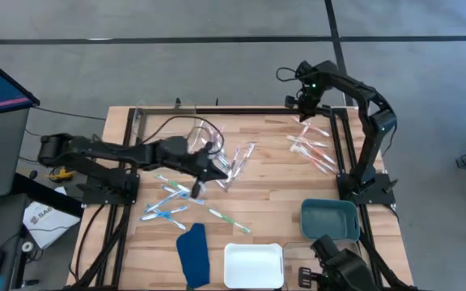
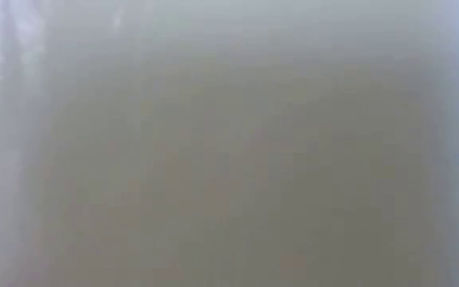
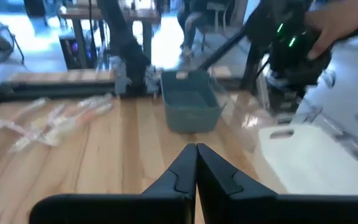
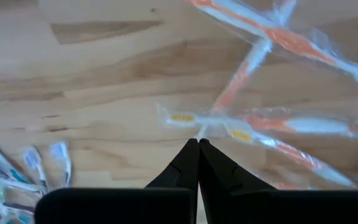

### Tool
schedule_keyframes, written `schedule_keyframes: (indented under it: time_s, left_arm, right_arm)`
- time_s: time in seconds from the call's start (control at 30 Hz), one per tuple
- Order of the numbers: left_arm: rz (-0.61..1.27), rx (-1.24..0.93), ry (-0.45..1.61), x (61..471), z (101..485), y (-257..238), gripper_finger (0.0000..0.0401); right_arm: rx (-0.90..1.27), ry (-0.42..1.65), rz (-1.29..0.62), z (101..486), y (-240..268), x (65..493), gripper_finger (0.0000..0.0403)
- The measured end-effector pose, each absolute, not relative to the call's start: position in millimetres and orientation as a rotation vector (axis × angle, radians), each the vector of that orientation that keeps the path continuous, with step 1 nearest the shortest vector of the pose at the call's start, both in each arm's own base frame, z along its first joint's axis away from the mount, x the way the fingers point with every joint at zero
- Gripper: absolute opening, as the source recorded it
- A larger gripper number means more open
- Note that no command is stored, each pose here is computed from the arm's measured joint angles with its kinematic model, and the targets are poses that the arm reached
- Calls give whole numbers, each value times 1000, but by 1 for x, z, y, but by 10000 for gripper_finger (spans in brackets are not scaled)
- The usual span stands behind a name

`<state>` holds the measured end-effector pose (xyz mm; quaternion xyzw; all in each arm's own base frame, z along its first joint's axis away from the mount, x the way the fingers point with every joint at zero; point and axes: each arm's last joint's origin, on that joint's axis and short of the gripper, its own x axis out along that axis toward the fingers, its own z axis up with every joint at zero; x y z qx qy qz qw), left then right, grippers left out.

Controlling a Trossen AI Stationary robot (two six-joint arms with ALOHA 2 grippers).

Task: Pick & Place Toothbrushes
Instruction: Adjust the orange toothbrushes

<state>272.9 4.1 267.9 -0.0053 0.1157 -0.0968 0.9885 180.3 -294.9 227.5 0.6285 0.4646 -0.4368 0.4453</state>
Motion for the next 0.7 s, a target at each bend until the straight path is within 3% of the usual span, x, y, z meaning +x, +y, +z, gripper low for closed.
schedule_keyframes:
  time_s: [0.23, 0.7]
  left_arm:
    - [-192, -16, 156, 250, 269, 3, 1]
    - [-191, -23, 128, 249, 271, 3, 1]
  right_arm:
    - [1521, 1069, -1080, 228, -302, 182, 0]
    - [1357, 782, -1039, 233, -328, 197, 0]
